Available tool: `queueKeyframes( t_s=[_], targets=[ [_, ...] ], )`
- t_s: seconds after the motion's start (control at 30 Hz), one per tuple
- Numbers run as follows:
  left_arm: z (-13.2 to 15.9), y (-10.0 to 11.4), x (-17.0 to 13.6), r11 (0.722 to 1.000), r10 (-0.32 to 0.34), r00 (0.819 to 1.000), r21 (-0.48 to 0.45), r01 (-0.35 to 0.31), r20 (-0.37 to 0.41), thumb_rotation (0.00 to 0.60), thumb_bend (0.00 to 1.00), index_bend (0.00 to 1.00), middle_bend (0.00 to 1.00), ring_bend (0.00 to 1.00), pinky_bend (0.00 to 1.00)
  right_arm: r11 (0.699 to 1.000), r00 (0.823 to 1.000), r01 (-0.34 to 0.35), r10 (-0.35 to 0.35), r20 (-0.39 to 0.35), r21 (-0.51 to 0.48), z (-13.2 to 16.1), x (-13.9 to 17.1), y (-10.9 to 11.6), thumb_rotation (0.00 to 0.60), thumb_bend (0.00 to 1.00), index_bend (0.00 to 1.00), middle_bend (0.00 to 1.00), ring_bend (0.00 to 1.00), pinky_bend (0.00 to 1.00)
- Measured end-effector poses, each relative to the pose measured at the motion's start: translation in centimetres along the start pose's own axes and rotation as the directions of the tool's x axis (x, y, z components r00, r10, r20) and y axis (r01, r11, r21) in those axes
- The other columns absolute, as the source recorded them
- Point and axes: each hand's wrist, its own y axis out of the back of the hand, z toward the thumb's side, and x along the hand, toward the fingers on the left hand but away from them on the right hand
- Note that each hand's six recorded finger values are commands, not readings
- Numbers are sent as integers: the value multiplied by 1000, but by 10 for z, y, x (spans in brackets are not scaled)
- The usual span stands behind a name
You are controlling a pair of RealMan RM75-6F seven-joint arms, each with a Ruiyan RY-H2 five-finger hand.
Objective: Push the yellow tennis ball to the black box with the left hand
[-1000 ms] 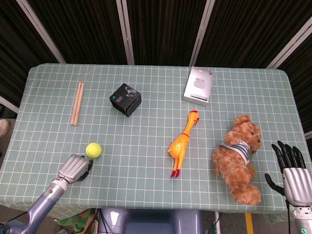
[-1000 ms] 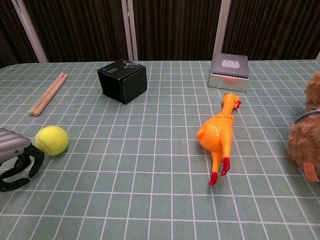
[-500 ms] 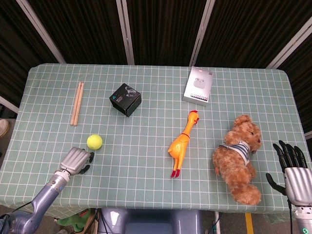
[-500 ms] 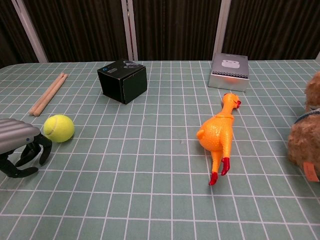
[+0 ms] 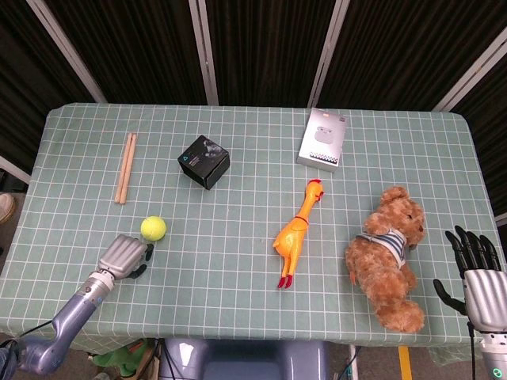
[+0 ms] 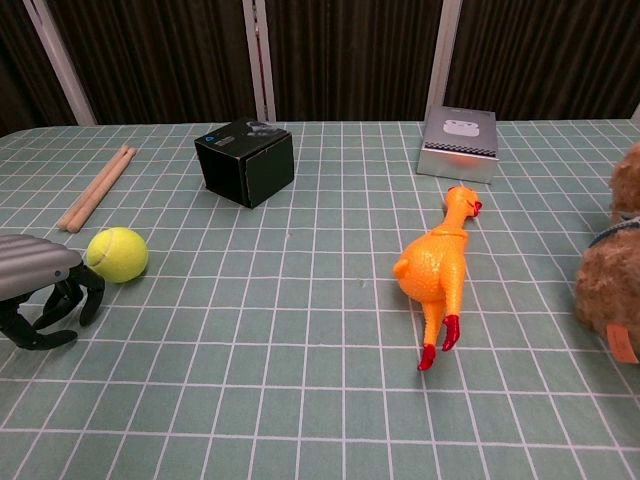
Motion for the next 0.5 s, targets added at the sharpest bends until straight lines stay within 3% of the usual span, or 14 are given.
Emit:
queueKeyframes(
  t_s=[0.5],
  targets=[
    [-12, 6, 6, 1000, 8, 1000, -22, -9, -27, 600, 338, 506, 729, 518, 739, 1000, 1000, 0, 0, 2, 3, 1, 0, -2, 600, 348, 0, 0, 0, 0]
  ],
)
